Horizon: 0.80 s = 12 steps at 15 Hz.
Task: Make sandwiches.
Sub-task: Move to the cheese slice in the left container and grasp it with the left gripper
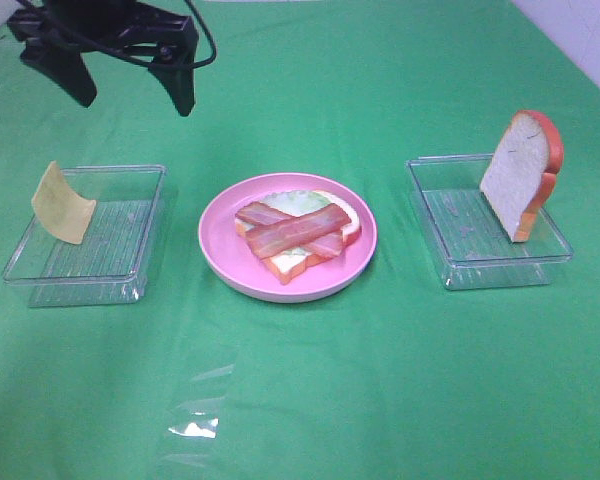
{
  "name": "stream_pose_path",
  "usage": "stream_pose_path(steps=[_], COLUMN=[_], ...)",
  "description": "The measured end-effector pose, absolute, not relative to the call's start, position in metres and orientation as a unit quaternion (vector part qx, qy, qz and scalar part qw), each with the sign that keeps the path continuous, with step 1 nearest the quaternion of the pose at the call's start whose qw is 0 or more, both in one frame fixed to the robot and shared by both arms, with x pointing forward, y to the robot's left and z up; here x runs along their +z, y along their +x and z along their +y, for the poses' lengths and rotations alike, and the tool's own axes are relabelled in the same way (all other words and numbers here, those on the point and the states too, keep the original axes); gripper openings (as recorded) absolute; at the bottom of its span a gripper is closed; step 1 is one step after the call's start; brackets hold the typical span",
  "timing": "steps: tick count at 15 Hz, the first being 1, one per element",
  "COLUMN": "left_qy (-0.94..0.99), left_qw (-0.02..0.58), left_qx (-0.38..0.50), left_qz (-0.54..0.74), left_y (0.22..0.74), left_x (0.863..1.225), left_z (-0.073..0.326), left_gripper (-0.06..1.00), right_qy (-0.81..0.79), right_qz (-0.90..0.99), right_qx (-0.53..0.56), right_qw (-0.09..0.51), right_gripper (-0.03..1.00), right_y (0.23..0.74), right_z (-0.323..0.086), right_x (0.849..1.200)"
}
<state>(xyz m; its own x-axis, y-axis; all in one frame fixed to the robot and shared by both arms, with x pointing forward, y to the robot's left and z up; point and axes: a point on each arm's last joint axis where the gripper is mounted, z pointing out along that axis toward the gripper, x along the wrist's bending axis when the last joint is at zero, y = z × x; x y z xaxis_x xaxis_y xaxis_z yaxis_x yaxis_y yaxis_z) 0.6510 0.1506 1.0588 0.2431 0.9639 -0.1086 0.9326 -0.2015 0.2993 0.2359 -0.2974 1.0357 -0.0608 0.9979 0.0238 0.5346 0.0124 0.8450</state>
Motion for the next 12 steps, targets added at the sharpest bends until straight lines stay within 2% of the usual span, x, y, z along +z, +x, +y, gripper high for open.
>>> stream_pose_path(steps=[5,12], left_qy=[0.744,0.684], left_qw=[0.083,0.078], left_qx=[0.006,0.012], left_qz=[0.663,0.725], left_y=[0.649,0.659], left_x=[1.013,1.011], left_z=[0.204,0.284], left_gripper=[0.99,0.99], right_qy=[0.604,0.604], right_qz=[0.634,0.634], right_qx=[0.359,0.359], right_qw=[0.323,0.323], right_gripper=[0.98,0.98], right_y=[0.236,0.236], right_z=[-0.297,-0.297], right_x=[1.036,1.036])
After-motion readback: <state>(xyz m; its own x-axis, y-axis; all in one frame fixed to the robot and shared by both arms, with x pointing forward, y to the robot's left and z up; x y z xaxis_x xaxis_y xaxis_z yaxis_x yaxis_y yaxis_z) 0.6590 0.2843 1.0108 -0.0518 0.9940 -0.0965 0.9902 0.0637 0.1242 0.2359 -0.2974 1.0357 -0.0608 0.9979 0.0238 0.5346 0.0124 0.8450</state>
